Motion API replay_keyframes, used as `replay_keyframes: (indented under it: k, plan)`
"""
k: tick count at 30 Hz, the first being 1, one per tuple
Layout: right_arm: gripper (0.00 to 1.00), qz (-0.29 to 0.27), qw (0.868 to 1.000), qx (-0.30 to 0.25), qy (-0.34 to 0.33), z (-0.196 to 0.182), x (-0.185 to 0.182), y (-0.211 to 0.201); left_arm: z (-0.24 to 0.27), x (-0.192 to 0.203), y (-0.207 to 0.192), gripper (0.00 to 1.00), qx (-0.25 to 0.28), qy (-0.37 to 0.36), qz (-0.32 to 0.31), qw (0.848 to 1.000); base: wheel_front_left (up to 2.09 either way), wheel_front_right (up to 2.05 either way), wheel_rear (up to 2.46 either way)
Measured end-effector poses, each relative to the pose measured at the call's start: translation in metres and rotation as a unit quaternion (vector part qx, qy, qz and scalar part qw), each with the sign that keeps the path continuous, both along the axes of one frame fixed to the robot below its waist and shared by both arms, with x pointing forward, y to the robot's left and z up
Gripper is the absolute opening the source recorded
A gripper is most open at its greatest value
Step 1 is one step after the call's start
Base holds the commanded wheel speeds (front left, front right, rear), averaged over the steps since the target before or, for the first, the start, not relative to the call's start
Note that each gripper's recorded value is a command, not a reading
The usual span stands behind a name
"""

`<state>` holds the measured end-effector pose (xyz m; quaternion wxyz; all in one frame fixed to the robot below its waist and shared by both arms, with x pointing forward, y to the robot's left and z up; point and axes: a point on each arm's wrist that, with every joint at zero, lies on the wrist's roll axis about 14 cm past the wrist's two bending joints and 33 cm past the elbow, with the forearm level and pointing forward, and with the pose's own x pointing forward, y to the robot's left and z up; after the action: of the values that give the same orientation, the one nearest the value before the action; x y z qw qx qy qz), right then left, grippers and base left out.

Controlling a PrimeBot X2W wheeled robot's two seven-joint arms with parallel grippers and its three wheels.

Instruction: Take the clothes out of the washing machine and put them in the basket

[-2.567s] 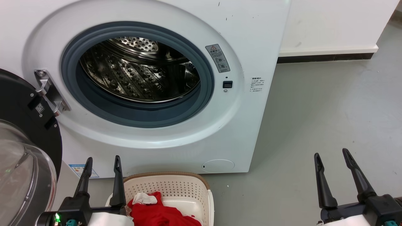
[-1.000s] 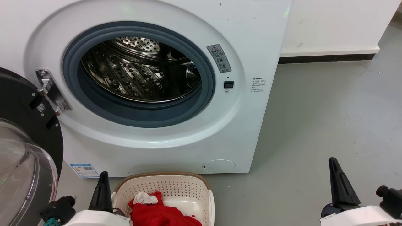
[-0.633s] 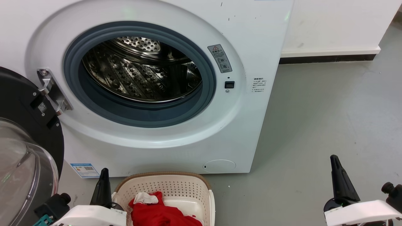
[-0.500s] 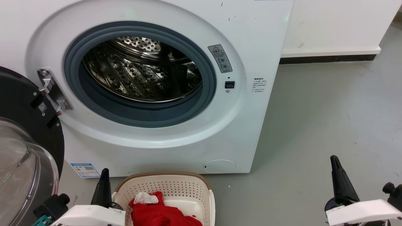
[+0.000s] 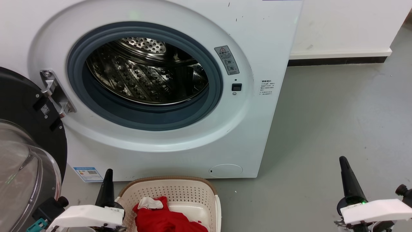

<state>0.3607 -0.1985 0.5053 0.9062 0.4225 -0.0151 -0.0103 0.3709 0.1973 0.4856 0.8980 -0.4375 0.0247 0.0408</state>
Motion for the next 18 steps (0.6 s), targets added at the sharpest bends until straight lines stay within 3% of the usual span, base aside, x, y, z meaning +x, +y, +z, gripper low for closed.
replay_keyframes:
  k: [18]
  plan:
    - [0.0, 0.001, 0.994, 0.112, 0.01, -0.0037, 0.0079, -0.002, 0.0015, 0.0049, 0.0002, 0.0, -0.108, -0.004, -0.001, 0.994, 0.0, 0.0, 0.0]
